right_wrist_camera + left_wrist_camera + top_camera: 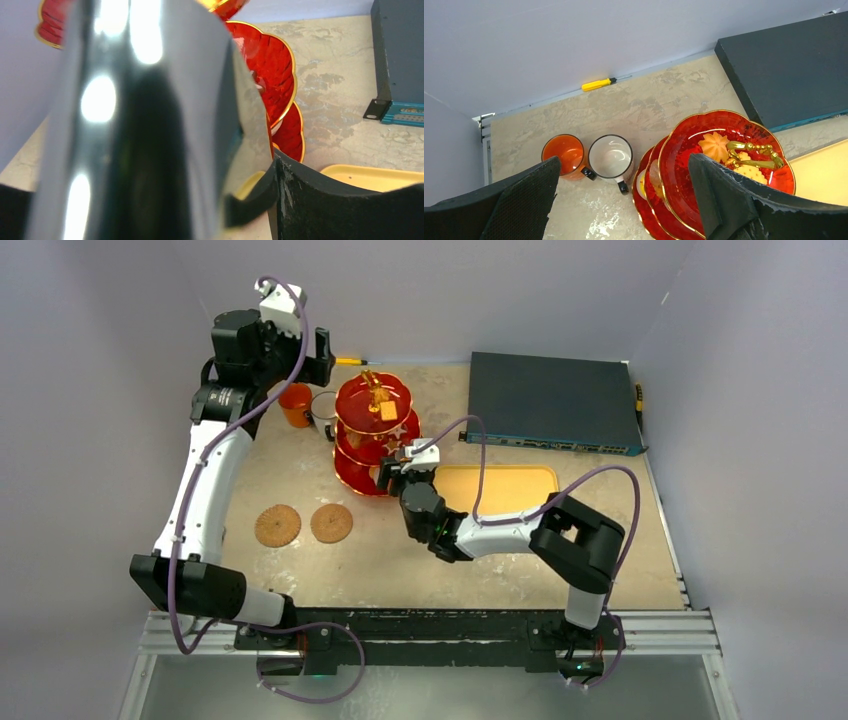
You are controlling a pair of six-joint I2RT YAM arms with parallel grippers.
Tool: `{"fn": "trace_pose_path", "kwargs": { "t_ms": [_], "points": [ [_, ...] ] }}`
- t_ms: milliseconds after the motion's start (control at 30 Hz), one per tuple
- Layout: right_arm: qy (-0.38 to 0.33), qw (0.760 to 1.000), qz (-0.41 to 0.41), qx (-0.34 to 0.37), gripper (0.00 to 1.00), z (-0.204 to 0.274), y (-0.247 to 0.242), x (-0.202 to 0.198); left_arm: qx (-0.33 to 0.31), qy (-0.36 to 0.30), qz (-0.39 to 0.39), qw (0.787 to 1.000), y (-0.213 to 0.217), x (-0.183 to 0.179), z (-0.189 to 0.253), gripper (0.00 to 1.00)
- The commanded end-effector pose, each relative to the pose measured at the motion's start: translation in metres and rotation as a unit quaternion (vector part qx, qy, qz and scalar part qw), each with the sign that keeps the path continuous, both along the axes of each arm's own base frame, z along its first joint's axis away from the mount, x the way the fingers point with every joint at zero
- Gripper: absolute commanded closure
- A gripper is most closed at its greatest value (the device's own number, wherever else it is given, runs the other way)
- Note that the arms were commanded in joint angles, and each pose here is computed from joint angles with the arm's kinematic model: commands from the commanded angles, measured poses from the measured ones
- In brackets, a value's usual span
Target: Serve the afternoon tea
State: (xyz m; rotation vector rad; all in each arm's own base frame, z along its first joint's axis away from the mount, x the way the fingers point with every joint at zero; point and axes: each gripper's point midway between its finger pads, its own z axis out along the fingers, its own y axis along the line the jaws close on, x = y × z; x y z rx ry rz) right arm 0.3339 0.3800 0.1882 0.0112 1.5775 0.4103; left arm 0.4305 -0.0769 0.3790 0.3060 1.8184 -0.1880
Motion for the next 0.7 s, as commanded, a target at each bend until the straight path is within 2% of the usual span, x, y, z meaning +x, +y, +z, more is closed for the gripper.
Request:
{"fn": "trace_pose_path", "kwargs": {
  "t_ms": [0, 267, 467, 667],
  "points": [
    [-0.020, 0.999, -0.017, 0.026, 0.32, 0.015, -0.010, 0.000, -0.002, -0.039, -0.005, 0.999, 0.002, -0.011, 0.030, 0.01],
    [-0.006, 0.999, -0.030, 0.036, 0.36, 0.033, -0.030, -0.008, -0.001, -0.036, -0.008, 0.999, 0.002, -0.014, 0.030, 0.01],
    [0.101, 0.990, -0.059, 0.084, 0.43, 0.021, -0.081, -0.037, 0.002, -0.039, -0.011, 0.999, 0.001, -0.016, 0.031, 0.01],
    [0.203, 0.961, -0.093, 0.161, 0.40, -0.003, -0.126, -0.065, 0.003, -0.048, -0.019, 0.999, 0.000, -0.020, 0.037, 0.01]
  ]
}}
